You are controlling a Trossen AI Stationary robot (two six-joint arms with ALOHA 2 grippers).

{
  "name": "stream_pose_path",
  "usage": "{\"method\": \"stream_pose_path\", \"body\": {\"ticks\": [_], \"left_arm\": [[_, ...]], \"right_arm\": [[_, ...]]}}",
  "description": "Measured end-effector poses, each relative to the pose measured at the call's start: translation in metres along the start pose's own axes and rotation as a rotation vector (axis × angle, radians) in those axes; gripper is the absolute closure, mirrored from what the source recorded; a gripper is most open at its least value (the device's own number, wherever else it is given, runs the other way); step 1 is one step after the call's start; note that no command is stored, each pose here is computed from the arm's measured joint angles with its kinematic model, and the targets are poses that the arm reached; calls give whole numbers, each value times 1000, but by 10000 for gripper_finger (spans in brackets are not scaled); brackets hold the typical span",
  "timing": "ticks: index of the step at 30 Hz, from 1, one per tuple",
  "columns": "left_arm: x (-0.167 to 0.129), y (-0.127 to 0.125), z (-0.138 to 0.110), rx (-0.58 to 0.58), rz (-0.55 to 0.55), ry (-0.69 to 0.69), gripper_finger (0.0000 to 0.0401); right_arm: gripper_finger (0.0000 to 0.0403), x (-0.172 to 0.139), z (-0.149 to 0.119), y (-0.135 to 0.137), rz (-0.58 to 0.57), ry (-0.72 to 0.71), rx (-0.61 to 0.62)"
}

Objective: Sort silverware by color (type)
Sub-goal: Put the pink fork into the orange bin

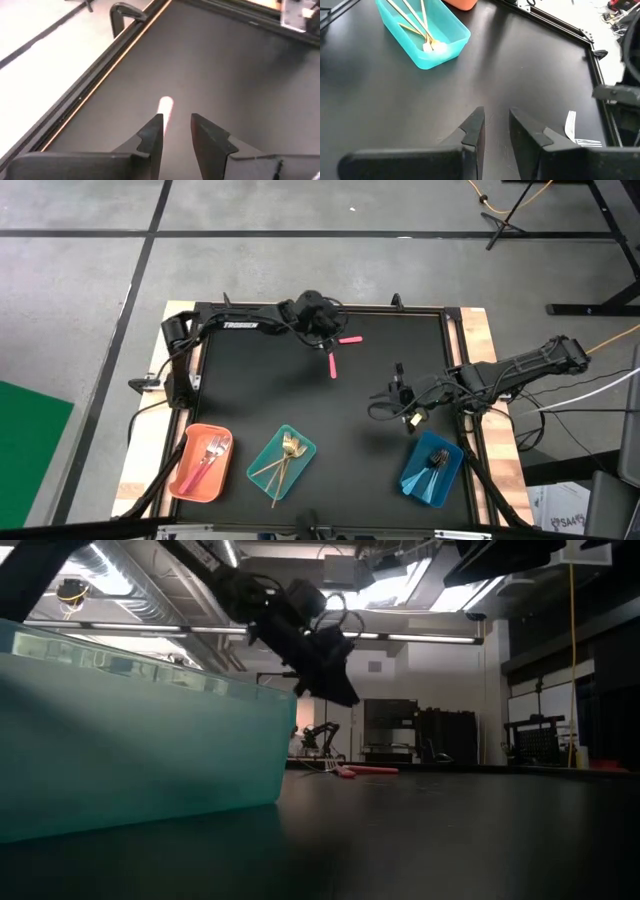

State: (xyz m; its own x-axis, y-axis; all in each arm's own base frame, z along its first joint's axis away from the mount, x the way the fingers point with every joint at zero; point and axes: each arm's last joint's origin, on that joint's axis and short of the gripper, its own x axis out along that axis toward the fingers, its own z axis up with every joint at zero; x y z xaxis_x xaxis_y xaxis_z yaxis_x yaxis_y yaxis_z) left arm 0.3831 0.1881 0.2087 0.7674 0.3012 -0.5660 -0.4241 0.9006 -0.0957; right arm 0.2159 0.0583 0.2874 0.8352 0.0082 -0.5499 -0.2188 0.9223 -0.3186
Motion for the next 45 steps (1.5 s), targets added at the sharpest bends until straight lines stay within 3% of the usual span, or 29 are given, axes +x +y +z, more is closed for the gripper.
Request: {"method": "stream_pose_path", "body": {"ticks": [3,8,10,15,21,45], "left_arm": [[11,3,-3,-5,5,26,308],[32,-1,18,-1,-71,41,308],[41,-2,23,21,-68,105,308],[55,1,18,86,-1,309,308],[62,4,1,139,28,429,308],[69,7,-7,193,88,456,308]], "right_arm": [[327,0,0,0,-10,3,0],[327,0,0,0,-18,5,-1],[327,0,0,0,-18,5,-1],[327,0,0,0,-17,6,-1],[327,0,-1,0,-16,8,-1],[327,0,-1,0,-15,9,-2]]}}
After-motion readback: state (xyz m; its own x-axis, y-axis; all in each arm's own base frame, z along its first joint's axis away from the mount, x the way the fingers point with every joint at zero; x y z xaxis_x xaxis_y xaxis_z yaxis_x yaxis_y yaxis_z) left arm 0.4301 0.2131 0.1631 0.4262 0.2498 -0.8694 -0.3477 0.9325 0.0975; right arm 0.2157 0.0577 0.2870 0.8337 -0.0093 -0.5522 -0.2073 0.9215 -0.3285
